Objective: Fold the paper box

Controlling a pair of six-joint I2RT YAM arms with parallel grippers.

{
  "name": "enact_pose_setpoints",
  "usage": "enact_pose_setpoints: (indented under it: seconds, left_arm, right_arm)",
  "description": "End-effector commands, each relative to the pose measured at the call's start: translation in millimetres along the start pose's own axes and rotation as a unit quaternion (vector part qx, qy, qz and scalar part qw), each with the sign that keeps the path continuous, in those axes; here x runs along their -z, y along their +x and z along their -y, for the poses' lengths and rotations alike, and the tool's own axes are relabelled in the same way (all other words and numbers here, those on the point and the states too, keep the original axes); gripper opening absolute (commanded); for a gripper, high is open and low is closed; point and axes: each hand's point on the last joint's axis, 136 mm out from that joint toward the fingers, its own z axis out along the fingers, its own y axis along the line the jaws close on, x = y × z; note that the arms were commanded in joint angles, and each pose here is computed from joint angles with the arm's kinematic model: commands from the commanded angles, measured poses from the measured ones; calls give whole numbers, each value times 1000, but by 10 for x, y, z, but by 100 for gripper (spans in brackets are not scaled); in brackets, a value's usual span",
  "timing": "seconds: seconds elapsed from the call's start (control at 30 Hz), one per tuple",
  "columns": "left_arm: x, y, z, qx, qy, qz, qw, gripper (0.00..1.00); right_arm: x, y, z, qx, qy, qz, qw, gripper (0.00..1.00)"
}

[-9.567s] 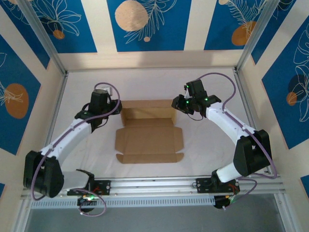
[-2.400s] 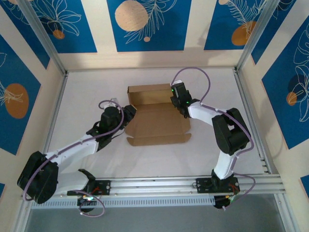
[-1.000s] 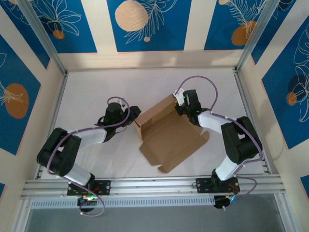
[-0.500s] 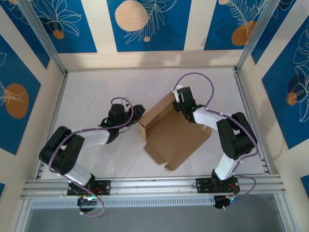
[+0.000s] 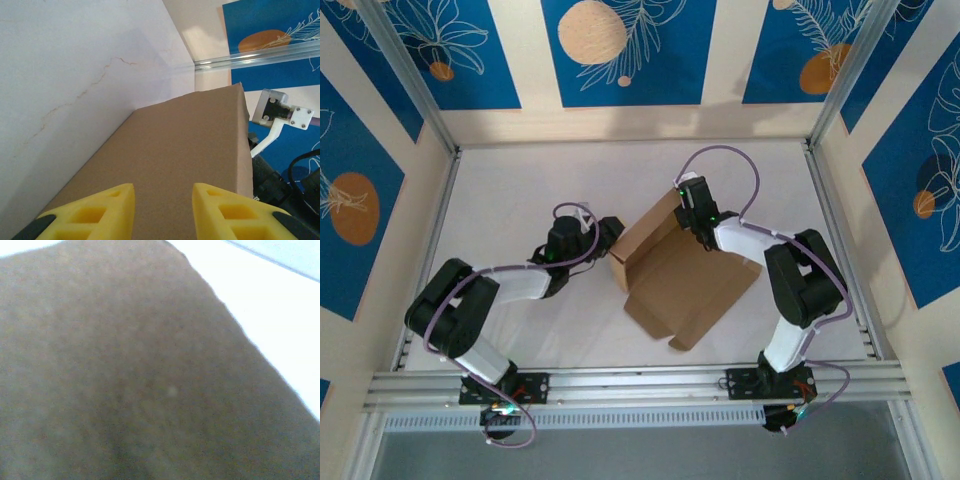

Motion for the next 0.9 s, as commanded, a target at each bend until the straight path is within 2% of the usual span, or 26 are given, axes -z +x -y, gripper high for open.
enact_pose_setpoints:
  seconds: [0.0,0.1,0.2,0.43,0.57,0.73,0.87]
  left_arm:
    - [-49,262,158,-4,31,-55,998,36]
    - [-103,326,118,6,45,-78,996,36]
    - [-129,279,-23,21,42,-81,996,36]
    - [-175,161,-112,-20,6,-95,995,35]
    - [-138,47,-149,-57,-31,-88,994,35]
    - [-123,-328,-147,-60,-45,-63,995,35]
    - [-194,-565,24,-122,-68,-62,988,37]
  right_arm:
    - [210,-108,-193,-56,-47,25,997,11]
    - [335,-60,-507,-55,-127,37,990,15]
    - [391,33,-748,-31,-159,52,986,16]
    - [546,78,-1145,-7,-251,104,962,24]
    - [494,112,-1093,4,-239,105,965,27]
    - [332,-19,-822,-51,-207,99,972,21]
    - [195,-178,-644,-94,-156,105,978,17]
